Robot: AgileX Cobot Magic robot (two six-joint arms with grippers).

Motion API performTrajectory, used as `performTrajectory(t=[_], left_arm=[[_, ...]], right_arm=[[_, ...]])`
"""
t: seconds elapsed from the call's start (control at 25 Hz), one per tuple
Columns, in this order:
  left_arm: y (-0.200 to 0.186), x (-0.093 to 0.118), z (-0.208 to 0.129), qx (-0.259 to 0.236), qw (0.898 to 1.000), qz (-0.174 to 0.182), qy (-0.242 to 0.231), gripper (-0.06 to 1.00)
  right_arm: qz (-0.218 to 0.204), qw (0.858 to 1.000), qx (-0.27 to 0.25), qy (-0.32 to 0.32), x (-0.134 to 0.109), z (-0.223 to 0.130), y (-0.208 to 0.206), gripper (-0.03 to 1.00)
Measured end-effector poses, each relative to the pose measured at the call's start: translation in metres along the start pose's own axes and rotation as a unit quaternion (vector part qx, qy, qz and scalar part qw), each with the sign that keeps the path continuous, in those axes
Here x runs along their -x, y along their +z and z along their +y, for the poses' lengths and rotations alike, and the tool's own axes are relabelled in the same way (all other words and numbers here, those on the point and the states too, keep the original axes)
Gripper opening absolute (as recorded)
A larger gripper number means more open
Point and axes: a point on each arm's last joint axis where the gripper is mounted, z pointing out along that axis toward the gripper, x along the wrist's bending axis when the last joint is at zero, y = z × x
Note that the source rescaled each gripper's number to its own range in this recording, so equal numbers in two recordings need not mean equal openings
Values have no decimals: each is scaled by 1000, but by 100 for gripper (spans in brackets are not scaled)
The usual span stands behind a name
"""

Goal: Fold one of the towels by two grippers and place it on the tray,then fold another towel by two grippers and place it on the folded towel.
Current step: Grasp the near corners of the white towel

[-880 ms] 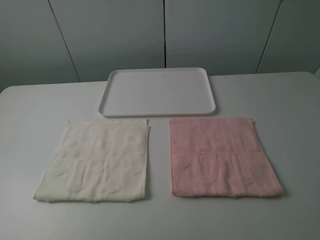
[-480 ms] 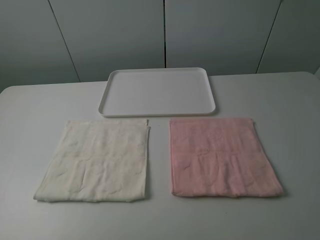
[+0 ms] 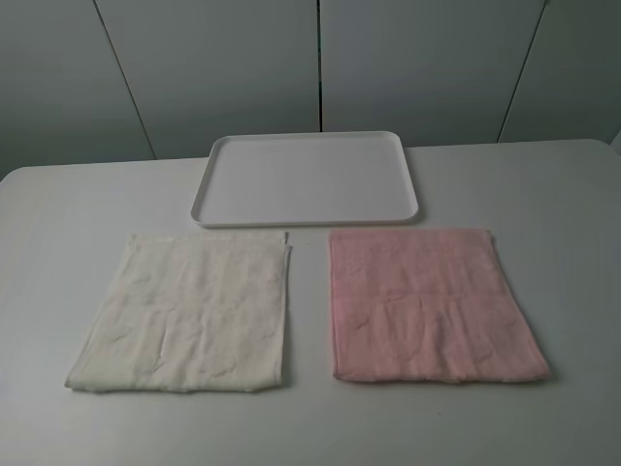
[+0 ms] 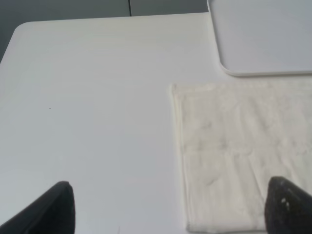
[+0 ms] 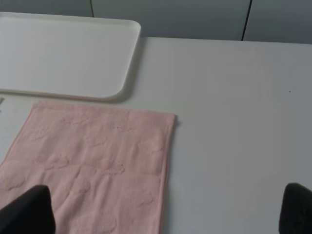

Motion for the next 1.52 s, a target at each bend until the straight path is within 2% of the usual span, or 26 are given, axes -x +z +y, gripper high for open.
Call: performTrajectory(t=[0.92, 1.04, 1.16, 1.28, 1.36, 1.44, 1.52], left_arm=[[0, 0, 0, 0, 1000, 0, 0, 100], [-1, 0, 0, -2, 1000, 0, 10, 100], [-4, 0, 11, -23, 999, -1, 42, 100], [4, 0, 33, -44, 995, -3, 86, 100], [14, -1, 50, -57, 991, 0, 125, 100], [28, -4, 67, -85, 980, 6, 180, 100], [50, -8, 80, -136, 961, 10, 241, 100]], right_arm=[[0, 1000, 0, 0, 0, 0, 0, 100], [0, 1000, 0, 17, 0, 0, 0, 100], [-13, 999, -3, 33, 2, -1, 0, 100], [-26, 999, -14, 20, 5, 5, -1, 100], [-19, 999, -29, 5, 6, 18, 0, 100], [-3, 998, -53, -16, 6, 35, 7, 100], [28, 996, -67, -42, 4, 54, 17, 100]])
